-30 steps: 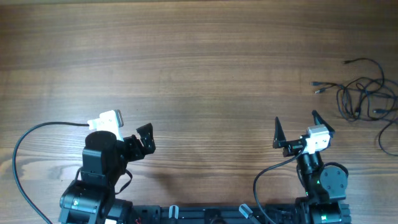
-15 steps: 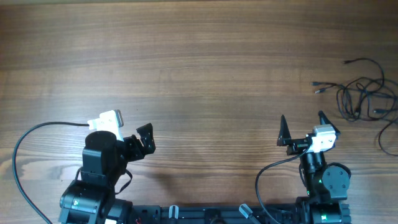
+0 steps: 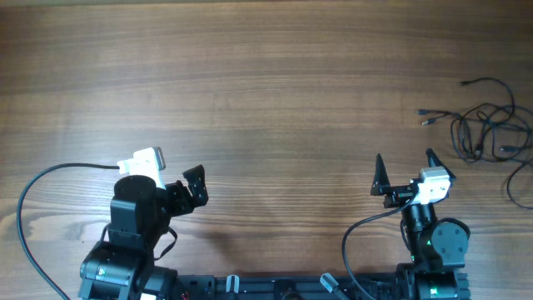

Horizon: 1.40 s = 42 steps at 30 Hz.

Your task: Untangle cables

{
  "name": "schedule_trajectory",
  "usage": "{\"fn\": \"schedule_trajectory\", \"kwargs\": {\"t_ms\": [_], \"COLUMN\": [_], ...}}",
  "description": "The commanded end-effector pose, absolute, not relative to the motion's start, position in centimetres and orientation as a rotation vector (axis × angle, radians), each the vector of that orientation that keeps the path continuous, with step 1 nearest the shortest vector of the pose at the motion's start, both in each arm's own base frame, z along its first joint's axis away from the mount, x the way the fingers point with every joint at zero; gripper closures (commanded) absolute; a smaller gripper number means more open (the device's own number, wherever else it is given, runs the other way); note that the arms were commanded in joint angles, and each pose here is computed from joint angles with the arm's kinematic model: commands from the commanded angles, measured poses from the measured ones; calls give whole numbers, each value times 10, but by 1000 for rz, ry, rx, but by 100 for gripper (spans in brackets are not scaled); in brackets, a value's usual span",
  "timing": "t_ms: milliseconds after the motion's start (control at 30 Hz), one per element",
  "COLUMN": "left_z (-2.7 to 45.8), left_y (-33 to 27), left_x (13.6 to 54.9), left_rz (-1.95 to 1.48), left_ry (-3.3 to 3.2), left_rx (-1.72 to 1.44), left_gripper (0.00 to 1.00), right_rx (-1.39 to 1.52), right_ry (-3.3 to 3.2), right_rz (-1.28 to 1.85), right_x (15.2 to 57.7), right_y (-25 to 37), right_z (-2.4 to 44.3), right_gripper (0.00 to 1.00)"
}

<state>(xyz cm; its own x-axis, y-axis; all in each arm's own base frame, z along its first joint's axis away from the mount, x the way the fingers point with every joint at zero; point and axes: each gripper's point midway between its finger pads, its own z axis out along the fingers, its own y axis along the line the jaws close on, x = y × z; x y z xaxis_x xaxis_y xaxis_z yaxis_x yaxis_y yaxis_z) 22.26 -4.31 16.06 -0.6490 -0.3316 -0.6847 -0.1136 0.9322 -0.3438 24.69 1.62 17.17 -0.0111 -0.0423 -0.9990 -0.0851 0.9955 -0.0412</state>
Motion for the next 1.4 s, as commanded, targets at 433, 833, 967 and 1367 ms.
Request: {"fn": "schedule_trajectory", "kwargs": {"t_ms": [433, 833, 967, 1367], "left_z": [159, 162, 169, 165], "left_y": [-43, -31, -17, 2], "left_x": [222, 206, 202, 221], "left_rz": [-348, -350, -320, -325], "left_ry": [2274, 2251, 2166, 1822], "left_rx": [-309, -390, -422, -439], "left_gripper": [0, 0, 0, 0], "right_rx": [-79, -79, -79, -79], "right_ry": [1567, 1567, 1567, 1567], "right_rz": [42, 41, 41, 41], "right_x": [246, 246, 246, 246], "right_y": [14, 14, 14, 14], "right_z": [175, 175, 175, 175], "right_gripper": [0, 0, 0, 0]}}
